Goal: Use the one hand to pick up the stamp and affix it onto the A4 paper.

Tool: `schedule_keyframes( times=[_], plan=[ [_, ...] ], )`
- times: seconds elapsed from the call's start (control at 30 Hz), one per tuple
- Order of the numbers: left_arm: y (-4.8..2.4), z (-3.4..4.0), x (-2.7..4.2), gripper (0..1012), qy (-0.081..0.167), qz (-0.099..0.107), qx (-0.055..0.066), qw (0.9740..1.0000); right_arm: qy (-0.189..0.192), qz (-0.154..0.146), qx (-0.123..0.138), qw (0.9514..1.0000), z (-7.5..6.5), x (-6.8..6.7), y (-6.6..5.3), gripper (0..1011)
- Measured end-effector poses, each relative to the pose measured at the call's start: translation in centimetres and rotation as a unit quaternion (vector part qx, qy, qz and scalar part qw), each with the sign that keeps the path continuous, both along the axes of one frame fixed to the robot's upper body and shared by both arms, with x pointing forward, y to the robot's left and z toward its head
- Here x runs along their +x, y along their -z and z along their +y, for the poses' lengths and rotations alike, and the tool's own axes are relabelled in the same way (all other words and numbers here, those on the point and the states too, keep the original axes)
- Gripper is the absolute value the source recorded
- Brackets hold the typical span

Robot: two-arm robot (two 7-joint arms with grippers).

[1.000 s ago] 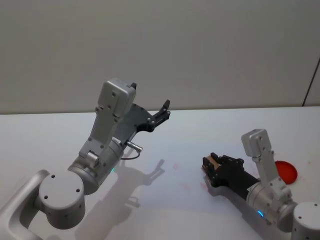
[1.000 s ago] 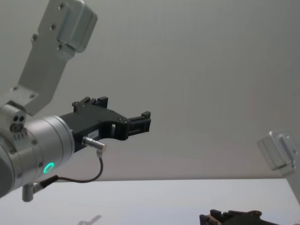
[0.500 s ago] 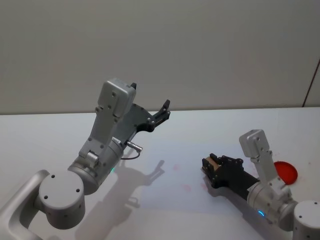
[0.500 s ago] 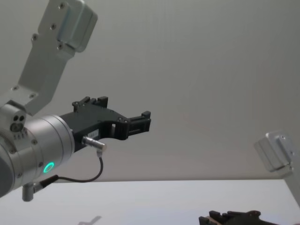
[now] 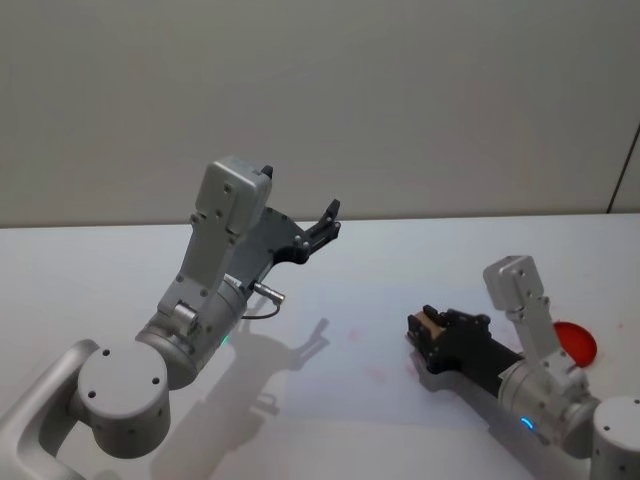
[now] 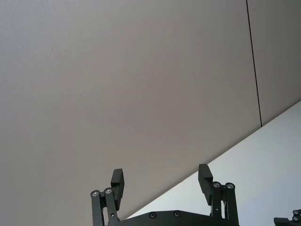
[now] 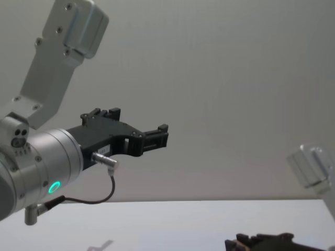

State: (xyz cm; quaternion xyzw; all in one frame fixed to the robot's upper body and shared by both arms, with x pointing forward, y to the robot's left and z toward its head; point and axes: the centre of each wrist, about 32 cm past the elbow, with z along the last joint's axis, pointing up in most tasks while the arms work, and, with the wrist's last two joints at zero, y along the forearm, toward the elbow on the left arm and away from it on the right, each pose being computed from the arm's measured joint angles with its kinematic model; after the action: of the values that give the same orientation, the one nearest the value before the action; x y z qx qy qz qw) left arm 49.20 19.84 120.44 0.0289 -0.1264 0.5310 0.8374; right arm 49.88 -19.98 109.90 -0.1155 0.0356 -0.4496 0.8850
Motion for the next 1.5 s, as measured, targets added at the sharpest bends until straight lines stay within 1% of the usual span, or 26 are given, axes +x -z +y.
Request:
schedule_keyframes(
  times=[0.17, 0.27, 0.4, 0.5, 0.6, 0.73, 0.9, 0.93, 1.0, 1.03, 1.1, 1.13, 1.23, 1.33, 1.47, 1.5],
  plan=[
    [0.0, 0.0, 0.0, 1001, 0.0, 0.0, 0.0, 1.0, 0.003, -0.01, 0.015, 0.9998, 0.0, 0.2, -0.9, 214],
    [0.0, 0.0, 0.0, 1001, 0.0, 0.0, 0.0, 1.0, 0.006, -0.022, 0.03, 0.9993, -0.2, 0.2, -2.0, 216],
    [0.0, 0.0, 0.0, 1001, 0.0, 0.0, 0.0, 1.0, 0.01, -0.03, 0.041, 0.9987, -0.5, 0.1, -2.7, 214],
    [0.0, 0.0, 0.0, 1001, 0.0, 0.0, 0.0, 1.0, 0.015, -0.039, 0.052, 0.9978, -1.0, -0.2, -3.4, 214],
    [0.0, 0.0, 0.0, 1001, 0.0, 0.0, 0.0, 1.0, 0.018, -0.042, 0.056, 0.9974, -1.3, -0.4, -3.8, 216],
    [0.0, 0.0, 0.0, 1001, 0.0, 0.0, 0.0, 1.0, 0.023, -0.049, 0.059, 0.9968, -2.4, -1.0, -4.3, 214],
    [0.0, 0.0, 0.0, 1001, 0.0, 0.0, 0.0, 1.0, 0.029, -0.052, 0.055, 0.9967, -3.6, -1.7, -4.5, 216],
    [0.0, 0.0, 0.0, 1001, 0.0, 0.0, 0.0, 1.0, 0.032, -0.053, 0.053, 0.9967, -4.2, -1.9, -4.5, 214],
    [0.0, 0.0, 0.0, 1001, 0.0, 0.0, 0.0, 1.0, 0.034, -0.054, 0.05, 0.9967, -4.7, -2.1, -4.5, 214],
    [0.0, 0.0, 0.0, 1001, 0.0, 0.0, 0.0, 1.0, 0.037, -0.053, 0.046, 0.9968, -5.3, -2.4, -4.4, 214],
    [0.0, 0.0, 0.0, 1001, 0.0, 0.0, 0.0, 1.0, 0.04, -0.054, 0.042, 0.9968, -5.8, -2.6, -4.4, 216],
    [0.0, 0.0, 0.0, 1001, 0.0, 0.0, 0.0, 1.0, 0.044, -0.053, 0.038, 0.9969, -6.3, -2.8, -4.3, 216],
    [0.0, 0.0, 0.0, 1001, 0.0, 0.0, 0.0, 1.0, 0.051, -0.052, 0.03, 0.9969, -7.1, -3.1, -4.1, 216],
    [0.0, 0.0, 0.0, 1001, 0.0, 0.0, 0.0, 1.0, 0.063, -0.048, 0.018, 0.9967, -8.2, -3.4, -3.8, 216],
    [0.0, 0.0, 0.0, 1001, 0.0, 0.0, 0.0, 1.0, 0.073, -0.044, 0.006, 0.9964, -9.1, -3.7, -3.4, 216],
    [0.0, 0.0, 0.0, 1001, 0.0, 0.0, 0.0, 1.0, 0.078, -0.041, 0.0, 0.9961, -9.5, -3.8, -3.2, 216]
  ],
)
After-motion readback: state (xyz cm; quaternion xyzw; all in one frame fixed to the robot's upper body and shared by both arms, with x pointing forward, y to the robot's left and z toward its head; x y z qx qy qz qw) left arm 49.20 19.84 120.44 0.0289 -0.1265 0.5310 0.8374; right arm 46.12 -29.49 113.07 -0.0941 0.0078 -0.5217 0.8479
